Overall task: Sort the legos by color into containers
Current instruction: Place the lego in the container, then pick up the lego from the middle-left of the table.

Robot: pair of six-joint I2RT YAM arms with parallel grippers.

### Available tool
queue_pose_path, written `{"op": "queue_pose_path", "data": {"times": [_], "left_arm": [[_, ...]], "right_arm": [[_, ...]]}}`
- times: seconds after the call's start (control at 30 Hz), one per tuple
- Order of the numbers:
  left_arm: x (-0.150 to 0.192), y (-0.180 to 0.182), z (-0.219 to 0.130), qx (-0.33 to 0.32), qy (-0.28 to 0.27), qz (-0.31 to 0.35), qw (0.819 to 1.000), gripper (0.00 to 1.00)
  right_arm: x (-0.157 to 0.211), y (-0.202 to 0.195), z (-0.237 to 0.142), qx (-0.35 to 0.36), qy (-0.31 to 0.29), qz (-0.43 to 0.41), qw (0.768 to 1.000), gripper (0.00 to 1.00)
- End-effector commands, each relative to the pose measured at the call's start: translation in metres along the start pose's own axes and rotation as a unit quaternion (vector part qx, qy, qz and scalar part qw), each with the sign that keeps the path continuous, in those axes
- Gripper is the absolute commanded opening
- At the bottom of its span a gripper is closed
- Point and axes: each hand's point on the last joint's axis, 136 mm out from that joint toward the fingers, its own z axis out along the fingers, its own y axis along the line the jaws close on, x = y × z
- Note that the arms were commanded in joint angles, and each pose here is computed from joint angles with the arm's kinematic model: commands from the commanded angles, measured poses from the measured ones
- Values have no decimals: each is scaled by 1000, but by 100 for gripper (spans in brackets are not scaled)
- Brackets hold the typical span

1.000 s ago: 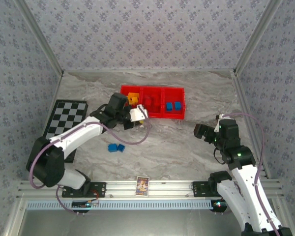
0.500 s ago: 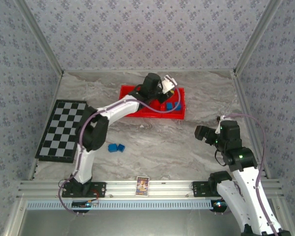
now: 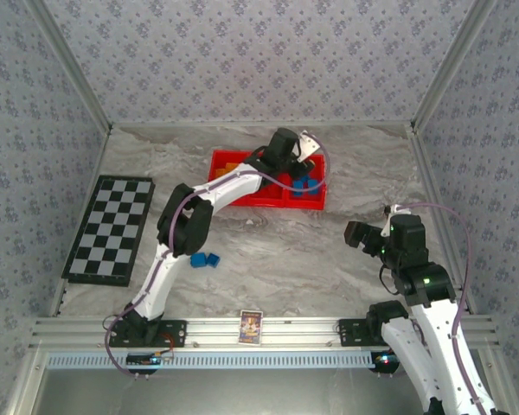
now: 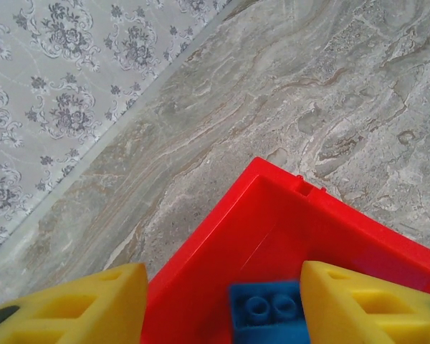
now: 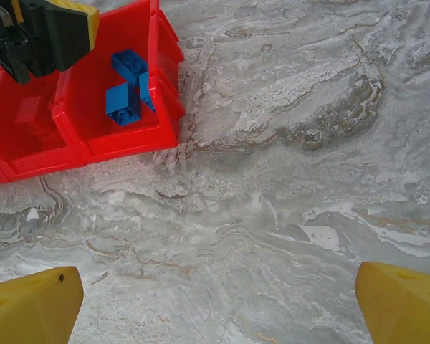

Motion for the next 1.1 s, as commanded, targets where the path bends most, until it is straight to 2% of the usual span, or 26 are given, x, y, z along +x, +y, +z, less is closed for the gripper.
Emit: {"op": "queue_pose_path", "data": {"times": [0.0, 0.23, 0.27, 0.3, 0.5, 0.57, 0.63, 0.73, 0.83, 0.97, 1.07], "left_arm": [[-27, 10, -25, -21, -37, -2, 999, 61], [-60, 31, -93, -70, -99, -22, 992, 69], [-64, 36, -107, -80, -106, -29, 991, 81], [-68, 41, -124, -94, -115, -38, 988, 99], [-76, 59, -239, -155, -198, -52, 967, 100], [-66, 69, -269, -184, -193, -80, 960, 100], [-41, 83, -293, -217, -142, -129, 957, 100], [10, 95, -320, -245, -33, -204, 947, 100], [68, 92, -346, -292, 68, -272, 914, 100], [144, 70, -377, -324, 160, -358, 861, 100], [180, 49, -389, -316, 211, -387, 840, 100]], "right_arm": [[-5, -1, -5, 5, -6, -2, 1000, 100], [-5, -2, -3, 7, -7, -1, 1000, 100], [-4, -2, -2, 8, -7, 1, 1000, 100], [-4, -3, -1, 10, -6, 1, 1000, 100], [0, -6, 5, 24, 16, -1, 1000, 99], [0, -7, 5, 29, 19, -2, 999, 100], [0, -8, 6, 32, 17, 0, 999, 100], [0, -10, 7, 37, 16, 4, 999, 100], [1, -11, 8, 37, 16, 6, 999, 100], [2, -9, 8, 34, 17, 4, 999, 100], [2, -7, 10, 30, 18, 3, 999, 100]]}}
